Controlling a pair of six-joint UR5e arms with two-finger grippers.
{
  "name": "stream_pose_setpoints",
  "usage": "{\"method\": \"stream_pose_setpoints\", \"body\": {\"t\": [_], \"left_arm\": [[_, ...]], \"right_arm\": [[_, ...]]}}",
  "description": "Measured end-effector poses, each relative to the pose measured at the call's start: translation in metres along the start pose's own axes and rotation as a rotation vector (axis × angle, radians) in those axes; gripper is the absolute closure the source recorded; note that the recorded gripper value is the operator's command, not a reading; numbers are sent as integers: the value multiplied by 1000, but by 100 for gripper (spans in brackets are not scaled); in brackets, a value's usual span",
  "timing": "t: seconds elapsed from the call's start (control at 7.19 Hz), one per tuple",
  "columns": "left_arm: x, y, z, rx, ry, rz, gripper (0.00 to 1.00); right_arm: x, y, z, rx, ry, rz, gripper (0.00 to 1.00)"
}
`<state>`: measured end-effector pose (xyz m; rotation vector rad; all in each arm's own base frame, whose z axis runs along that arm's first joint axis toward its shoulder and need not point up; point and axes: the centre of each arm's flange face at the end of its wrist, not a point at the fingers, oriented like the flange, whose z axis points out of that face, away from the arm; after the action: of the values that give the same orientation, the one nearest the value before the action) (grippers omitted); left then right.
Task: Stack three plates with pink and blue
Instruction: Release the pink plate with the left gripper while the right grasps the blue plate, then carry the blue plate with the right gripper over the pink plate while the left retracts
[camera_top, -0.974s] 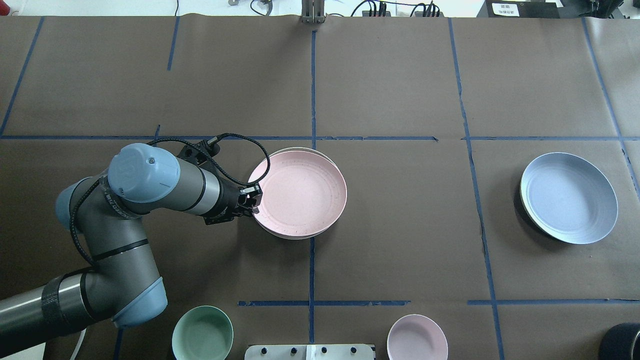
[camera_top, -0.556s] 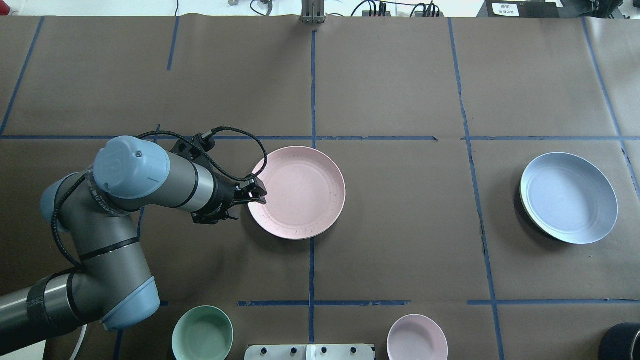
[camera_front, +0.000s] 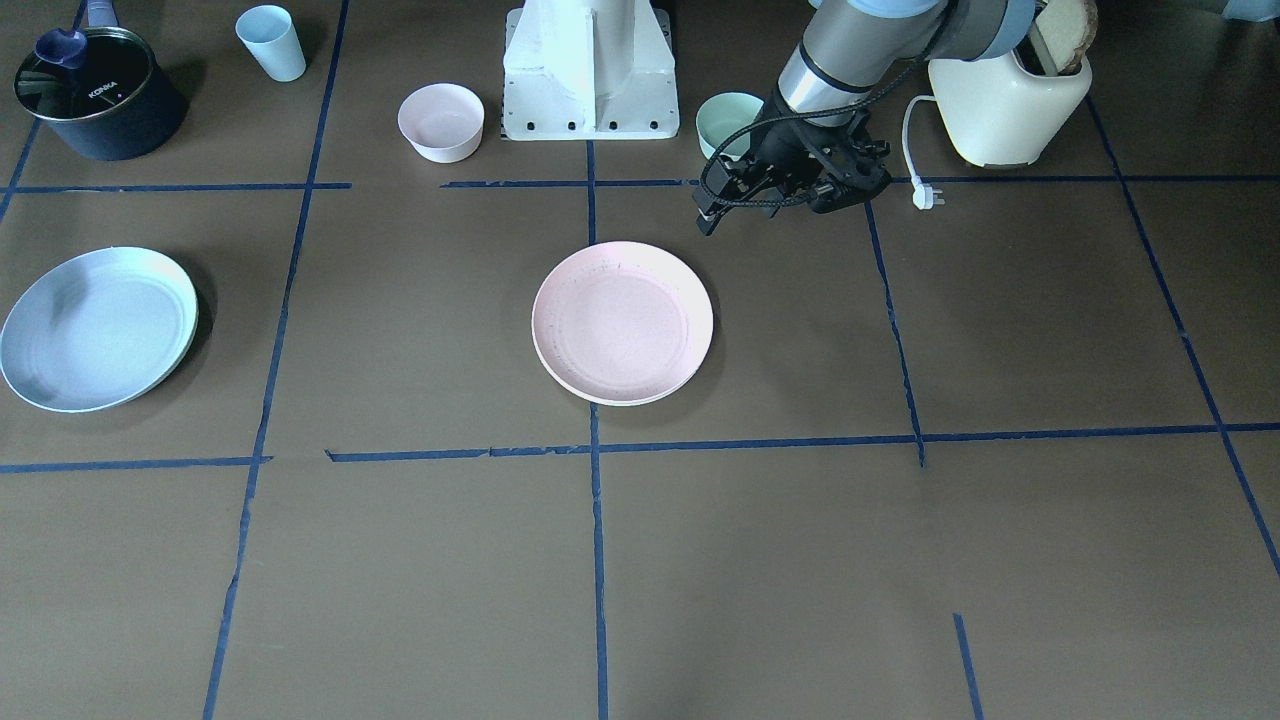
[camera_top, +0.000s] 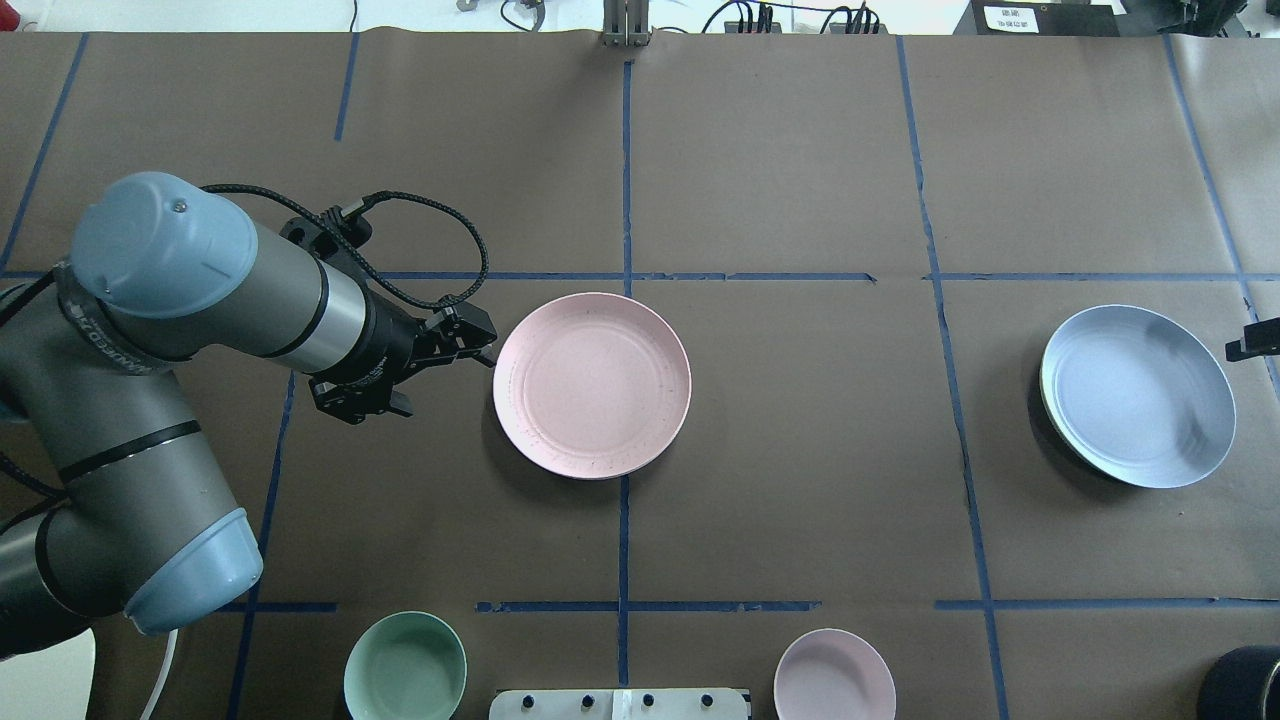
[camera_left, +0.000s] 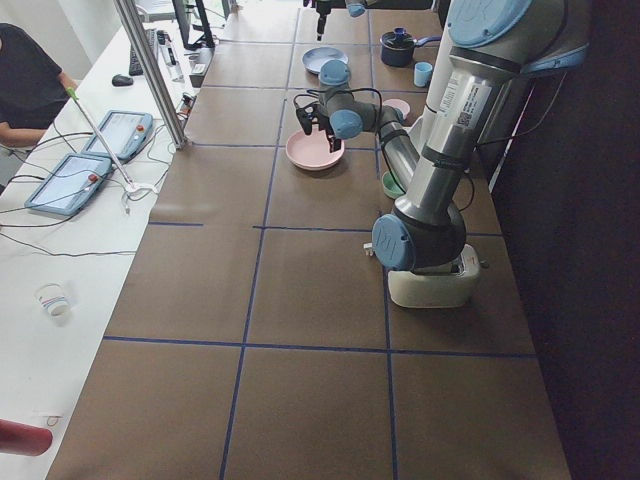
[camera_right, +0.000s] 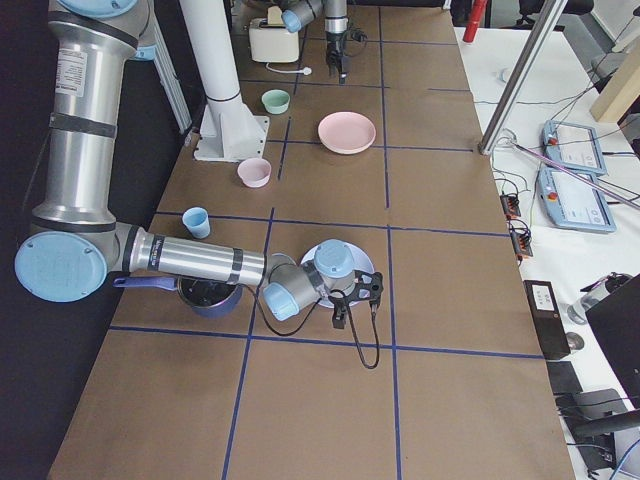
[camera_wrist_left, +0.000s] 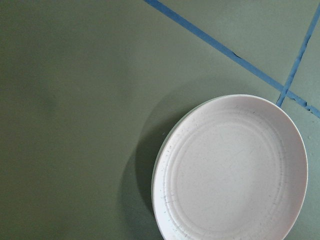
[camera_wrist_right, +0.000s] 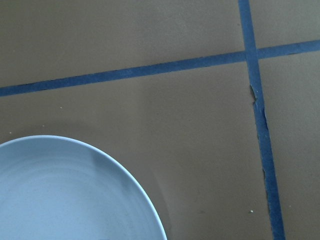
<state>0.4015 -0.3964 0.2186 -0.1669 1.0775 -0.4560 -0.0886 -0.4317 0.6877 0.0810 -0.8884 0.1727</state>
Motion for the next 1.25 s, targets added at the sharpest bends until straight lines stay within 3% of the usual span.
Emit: {"method": "stream_pose_setpoints", "body": {"t": [0.28,0.42,0.56,0.7,0.83,1.25], "left_arm": [[0,1,-13,4,1,-3,0],[0,0,-15,6,2,-4,0],[0,-1,-18,9,5,-5,0],[-1,-3,-21,13,7,-5,0],[-7,-4,-25,16,7,2,0],[-15,-6,-32,22,7,16,0]], "right_arm": [[0,11,21,-15,-7,1,0],[-3,16,29,-31,-5,-7,8],[-6,19,35,-42,-4,-16,68],[-8,21,37,-48,-3,-23,93],[-10,22,38,-50,-4,-27,99],[-11,23,35,-53,-16,-33,100]]}}
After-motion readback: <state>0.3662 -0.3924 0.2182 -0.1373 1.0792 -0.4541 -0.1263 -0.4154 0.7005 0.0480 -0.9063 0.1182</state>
